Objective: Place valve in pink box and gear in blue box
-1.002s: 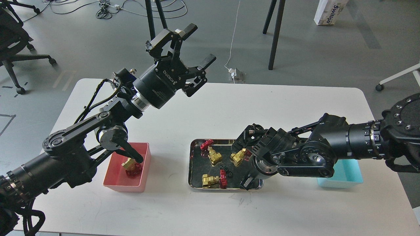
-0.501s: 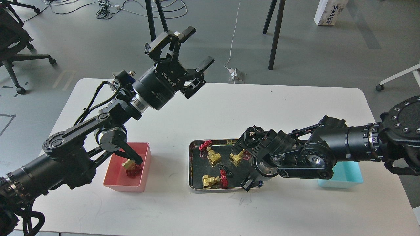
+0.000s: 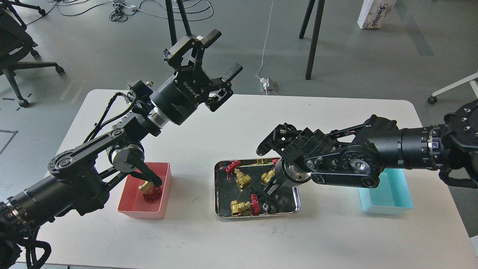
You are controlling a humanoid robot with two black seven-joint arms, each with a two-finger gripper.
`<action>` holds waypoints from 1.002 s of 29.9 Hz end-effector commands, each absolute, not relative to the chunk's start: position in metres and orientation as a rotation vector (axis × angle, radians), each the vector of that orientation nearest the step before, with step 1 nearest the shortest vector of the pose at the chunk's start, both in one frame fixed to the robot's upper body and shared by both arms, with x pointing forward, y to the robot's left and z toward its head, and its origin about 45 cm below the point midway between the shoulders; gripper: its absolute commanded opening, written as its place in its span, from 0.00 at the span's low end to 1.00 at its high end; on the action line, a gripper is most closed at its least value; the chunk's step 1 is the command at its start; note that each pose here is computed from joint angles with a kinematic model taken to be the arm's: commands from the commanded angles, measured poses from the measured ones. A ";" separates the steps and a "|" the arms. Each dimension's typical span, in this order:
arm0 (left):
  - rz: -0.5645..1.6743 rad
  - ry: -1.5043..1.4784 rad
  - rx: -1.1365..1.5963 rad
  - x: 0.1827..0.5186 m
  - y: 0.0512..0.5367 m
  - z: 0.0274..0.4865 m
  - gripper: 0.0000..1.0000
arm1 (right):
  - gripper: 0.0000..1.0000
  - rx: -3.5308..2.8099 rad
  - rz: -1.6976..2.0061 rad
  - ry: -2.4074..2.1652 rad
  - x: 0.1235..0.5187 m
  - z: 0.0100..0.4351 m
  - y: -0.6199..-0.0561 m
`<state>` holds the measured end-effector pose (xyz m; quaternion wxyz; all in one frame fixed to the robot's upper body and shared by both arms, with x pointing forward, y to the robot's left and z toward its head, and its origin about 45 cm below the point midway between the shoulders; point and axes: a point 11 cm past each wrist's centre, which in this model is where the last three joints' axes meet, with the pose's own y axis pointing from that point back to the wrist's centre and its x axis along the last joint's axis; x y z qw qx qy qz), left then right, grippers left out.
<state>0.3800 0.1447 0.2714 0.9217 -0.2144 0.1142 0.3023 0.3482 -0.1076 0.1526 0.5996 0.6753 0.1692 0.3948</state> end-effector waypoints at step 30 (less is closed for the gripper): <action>0.618 0.276 -0.441 0.373 0.135 0.257 0.88 | 0.28 1.508 0.415 -0.086 0.299 0.192 -0.402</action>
